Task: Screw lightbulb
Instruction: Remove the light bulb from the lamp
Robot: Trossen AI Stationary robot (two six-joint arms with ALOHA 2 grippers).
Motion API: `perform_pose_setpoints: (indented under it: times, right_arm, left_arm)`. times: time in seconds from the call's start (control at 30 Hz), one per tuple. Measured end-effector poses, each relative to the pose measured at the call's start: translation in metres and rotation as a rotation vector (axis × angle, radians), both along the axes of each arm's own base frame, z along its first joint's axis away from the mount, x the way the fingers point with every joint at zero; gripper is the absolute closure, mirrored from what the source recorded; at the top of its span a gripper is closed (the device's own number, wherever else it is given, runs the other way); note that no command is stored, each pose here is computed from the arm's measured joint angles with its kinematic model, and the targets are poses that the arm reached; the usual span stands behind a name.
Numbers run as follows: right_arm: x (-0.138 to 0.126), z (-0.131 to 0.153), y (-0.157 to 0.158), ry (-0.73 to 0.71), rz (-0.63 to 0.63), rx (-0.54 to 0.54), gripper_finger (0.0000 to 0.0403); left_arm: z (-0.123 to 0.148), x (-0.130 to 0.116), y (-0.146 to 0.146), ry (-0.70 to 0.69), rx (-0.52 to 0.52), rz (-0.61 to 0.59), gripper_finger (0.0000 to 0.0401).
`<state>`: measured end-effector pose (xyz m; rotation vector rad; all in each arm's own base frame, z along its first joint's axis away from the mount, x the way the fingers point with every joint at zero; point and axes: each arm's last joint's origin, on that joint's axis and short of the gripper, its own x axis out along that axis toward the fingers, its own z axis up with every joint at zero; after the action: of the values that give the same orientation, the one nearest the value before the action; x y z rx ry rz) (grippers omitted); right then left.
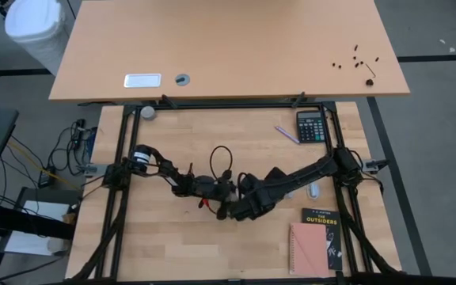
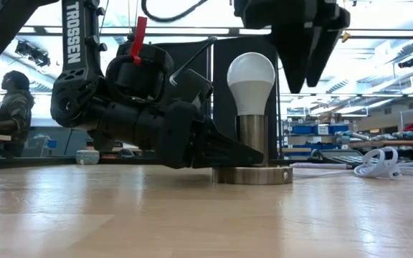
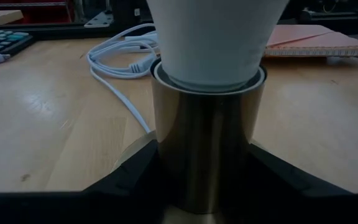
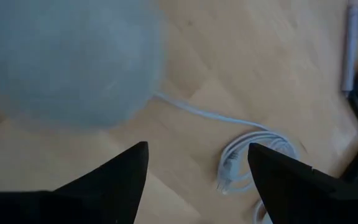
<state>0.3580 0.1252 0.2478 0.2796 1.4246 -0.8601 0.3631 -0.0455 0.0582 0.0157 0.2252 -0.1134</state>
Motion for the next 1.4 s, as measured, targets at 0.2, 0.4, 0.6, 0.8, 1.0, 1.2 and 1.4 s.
perform_pose_setpoints:
  times: [0.2,0.4,0.6,0.8,1.0,1.2,1.4]
  right_arm:
    - [0.004,-0.001,0.031,-0.173,0.101,-0.021,0.0117]
    - [0.002,-0.009,0.049,-0.325,0.064,-0.110,0.0117]
    - [-0.029,-0.037,0.079,-0.467,-0.029,-0.282,0.0117]
    - [-0.037,-0.082,0.092,-0.684,-0.097,-0.250,0.0117]
    - [-0.028,-0.100,0.077,-0.753,-0.041,-0.333,0.0118]
    - [-0.027,-0.098,0.068,-0.756,-0.003,-0.441,0.0119]
    - [-0.024,-0.098,0.064,-0.760,0.003,-0.470,0.0119]
  left_arm:
    - [0.000,0.000,0.000,-0.001,0.001,0.004,0.0203]
    - [0.000,0.000,0.000,-0.002,0.001,0.010,0.0203]
    - [0.000,0.000,0.000,-0.001,-0.002,0.000,0.0203]
    - [0.000,0.000,0.000,-0.003,-0.003,-0.001,0.0203]
    - [0.000,0.000,0.000,0.003,-0.003,0.002,0.0203]
    - [0.000,0.000,0.001,0.004,-0.002,0.004,0.0203]
    - [0.000,0.000,0.001,0.004,-0.002,0.004,0.0203]
